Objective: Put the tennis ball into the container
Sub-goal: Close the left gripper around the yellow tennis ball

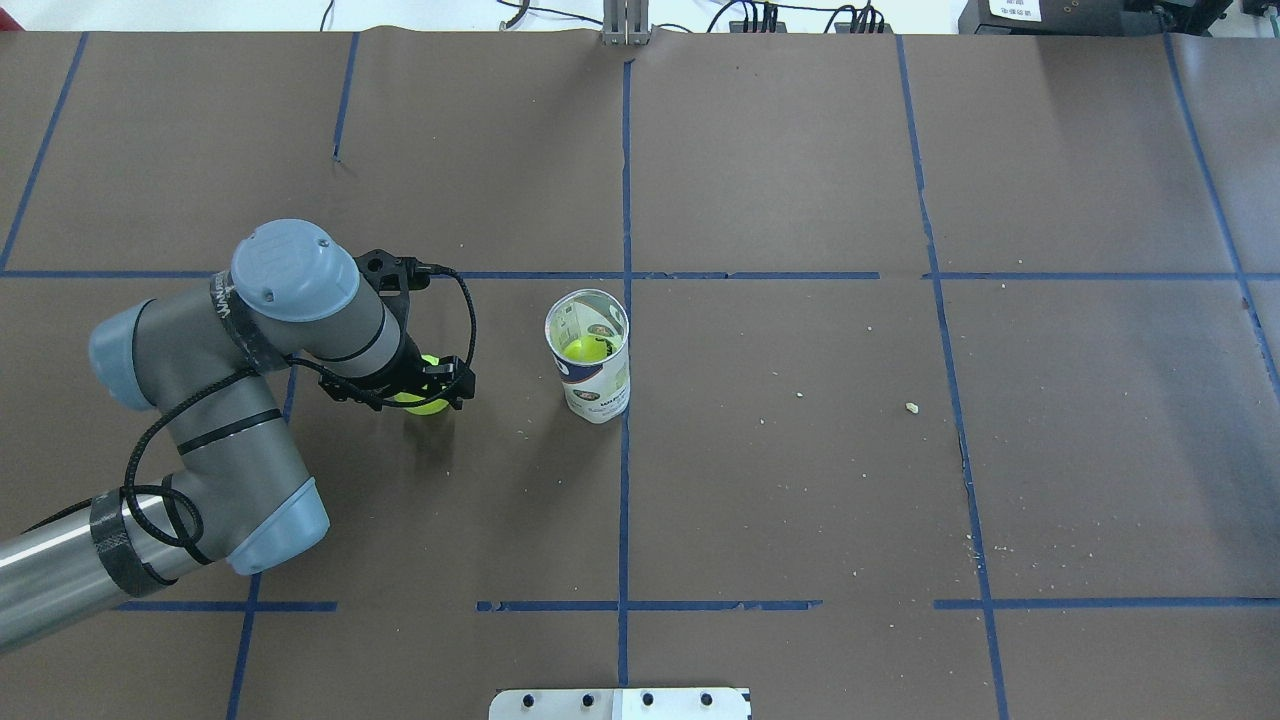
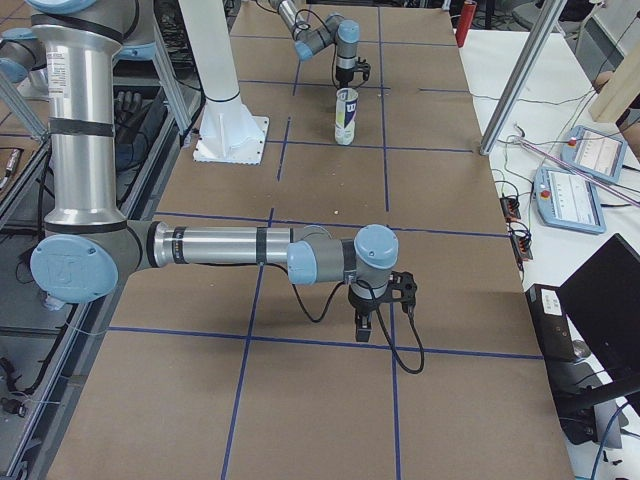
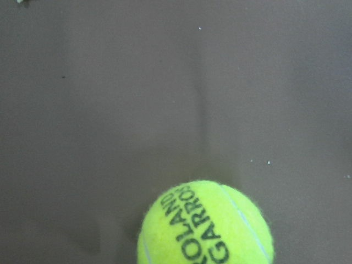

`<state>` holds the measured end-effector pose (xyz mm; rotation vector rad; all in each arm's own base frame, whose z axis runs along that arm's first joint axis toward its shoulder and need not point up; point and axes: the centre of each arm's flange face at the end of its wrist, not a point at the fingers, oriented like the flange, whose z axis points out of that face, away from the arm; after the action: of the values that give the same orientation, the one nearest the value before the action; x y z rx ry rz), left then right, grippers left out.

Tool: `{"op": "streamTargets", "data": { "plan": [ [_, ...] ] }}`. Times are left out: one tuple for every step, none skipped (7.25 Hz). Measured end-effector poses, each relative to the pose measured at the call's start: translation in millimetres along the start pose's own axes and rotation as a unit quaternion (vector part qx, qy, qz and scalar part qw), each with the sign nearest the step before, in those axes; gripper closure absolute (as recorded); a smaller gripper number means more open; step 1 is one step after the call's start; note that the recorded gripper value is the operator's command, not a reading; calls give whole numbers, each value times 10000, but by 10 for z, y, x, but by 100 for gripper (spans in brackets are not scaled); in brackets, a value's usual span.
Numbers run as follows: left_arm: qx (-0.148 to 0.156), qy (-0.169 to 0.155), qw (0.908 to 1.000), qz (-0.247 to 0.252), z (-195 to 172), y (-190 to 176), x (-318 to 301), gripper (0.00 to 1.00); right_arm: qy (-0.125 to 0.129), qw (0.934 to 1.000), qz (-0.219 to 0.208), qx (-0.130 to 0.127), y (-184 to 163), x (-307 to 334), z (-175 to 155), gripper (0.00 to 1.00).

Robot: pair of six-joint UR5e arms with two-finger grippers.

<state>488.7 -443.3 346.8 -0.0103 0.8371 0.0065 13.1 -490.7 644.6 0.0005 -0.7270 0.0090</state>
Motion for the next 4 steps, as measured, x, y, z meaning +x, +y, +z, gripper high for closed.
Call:
{"op": "streamTargets", "data": {
  "plan": [
    [65,20,10000,16,35,-29,-15,0,0,10000,1,0,0,1,0,0],
    [108,48,9999,26,44,-48,-17,0,0,10000,1,1,0,1,-1,0],
    [131,63,9999,24,43,-60,-19,0,0,10000,2,1,0,2,-1,0],
    [145,79,9999,20,33,-70,-11,0,0,10000,2,2,0,2,-2,0]
  ]
}}
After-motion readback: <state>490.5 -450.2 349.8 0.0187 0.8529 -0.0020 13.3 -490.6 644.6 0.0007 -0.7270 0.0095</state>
